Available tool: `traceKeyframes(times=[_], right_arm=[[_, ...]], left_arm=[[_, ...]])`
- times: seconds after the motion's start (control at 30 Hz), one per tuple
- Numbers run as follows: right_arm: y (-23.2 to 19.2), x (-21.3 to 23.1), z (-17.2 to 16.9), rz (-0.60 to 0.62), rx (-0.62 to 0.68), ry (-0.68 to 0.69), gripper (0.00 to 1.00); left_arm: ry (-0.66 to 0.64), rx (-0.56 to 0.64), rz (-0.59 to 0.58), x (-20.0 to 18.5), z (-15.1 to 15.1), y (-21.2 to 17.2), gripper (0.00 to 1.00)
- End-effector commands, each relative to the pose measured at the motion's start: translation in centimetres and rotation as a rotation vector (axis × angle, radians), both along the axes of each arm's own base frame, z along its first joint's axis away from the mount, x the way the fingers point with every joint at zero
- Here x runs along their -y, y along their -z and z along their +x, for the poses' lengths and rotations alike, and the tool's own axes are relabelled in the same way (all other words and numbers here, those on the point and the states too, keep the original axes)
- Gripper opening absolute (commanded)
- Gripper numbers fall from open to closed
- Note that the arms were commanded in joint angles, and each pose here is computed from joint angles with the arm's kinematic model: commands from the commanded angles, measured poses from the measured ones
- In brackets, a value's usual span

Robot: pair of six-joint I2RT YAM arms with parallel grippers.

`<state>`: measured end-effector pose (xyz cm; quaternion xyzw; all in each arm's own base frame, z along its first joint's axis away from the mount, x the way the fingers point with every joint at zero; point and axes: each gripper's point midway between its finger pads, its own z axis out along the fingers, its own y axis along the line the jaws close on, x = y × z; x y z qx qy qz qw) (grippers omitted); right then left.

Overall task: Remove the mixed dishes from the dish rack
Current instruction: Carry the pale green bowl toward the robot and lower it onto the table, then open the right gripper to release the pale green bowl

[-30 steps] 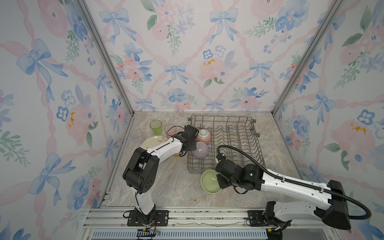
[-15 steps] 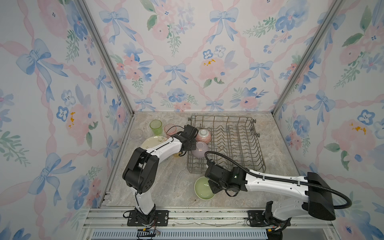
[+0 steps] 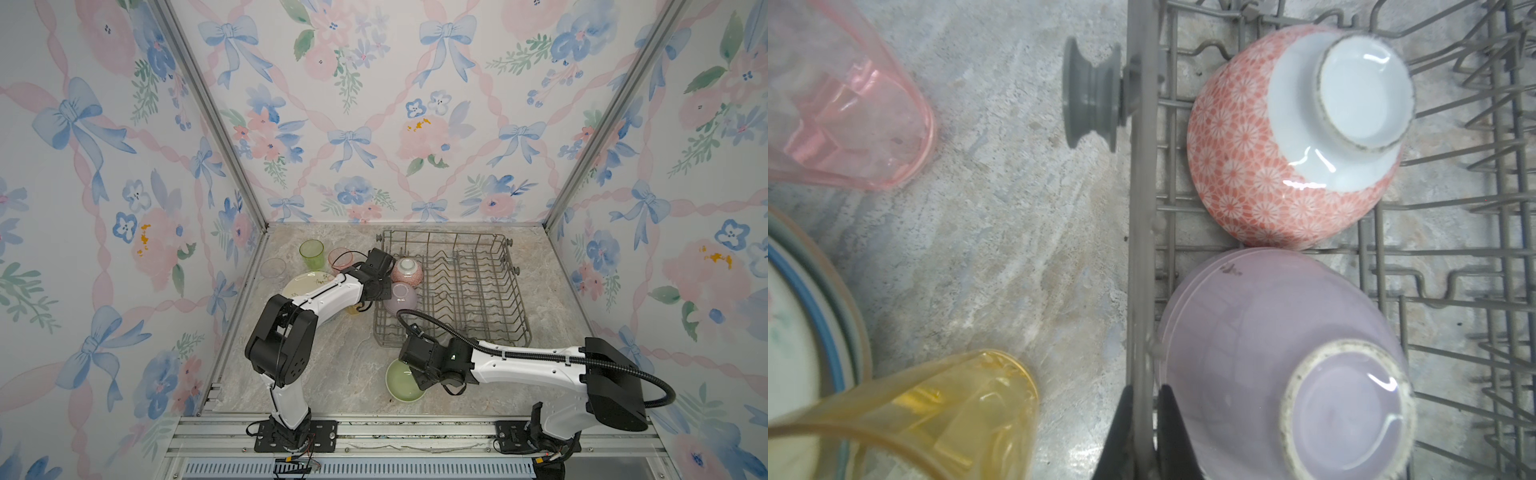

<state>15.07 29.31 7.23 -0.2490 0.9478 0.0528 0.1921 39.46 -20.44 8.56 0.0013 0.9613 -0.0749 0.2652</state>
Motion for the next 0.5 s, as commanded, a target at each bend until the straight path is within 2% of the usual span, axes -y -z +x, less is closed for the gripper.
traceKeyframes(times=[0.0,0.07,0.13,0.17,0.3,0.37,0.4,0.47], right_arm=[[-1.5,-2.4,0.8,0.079,0.035,0.016,0.02],[-1.3,-2.4,1.0,0.065,0.042,0.022,0.04],[-1.3,-2.3,1.2,0.057,0.054,0.022,0.15],[-1.3,-2.2,1.3,0.053,0.06,0.025,0.18],[-1.9,-1.8,1.6,0.051,0.085,0.032,0.18],[-2.6,-1.7,1.7,0.063,0.095,0.03,0.22],[-3.0,-1.7,1.7,0.069,0.101,0.029,0.27],[-4.2,-1.6,1.8,0.095,0.116,0.023,0.43]], left_arm=[[-0.006,0.02,-0.073,1.3,1.3,-0.8,0.08],[-0.004,0.021,-0.075,1.4,1.3,-0.9,0.08],[0.0,0.022,-0.074,1.4,1.3,-0.9,0.08],[0.001,0.023,-0.075,1.4,1.3,-0.9,0.08],[0.004,0.02,-0.078,1.5,1.2,-0.9,0.09],[0.006,0.02,-0.081,1.5,1.2,-1.0,0.09],[0.008,0.02,-0.082,1.6,1.2,-1.0,0.09],[0.007,0.022,-0.084,1.6,1.2,-1.1,0.11]])
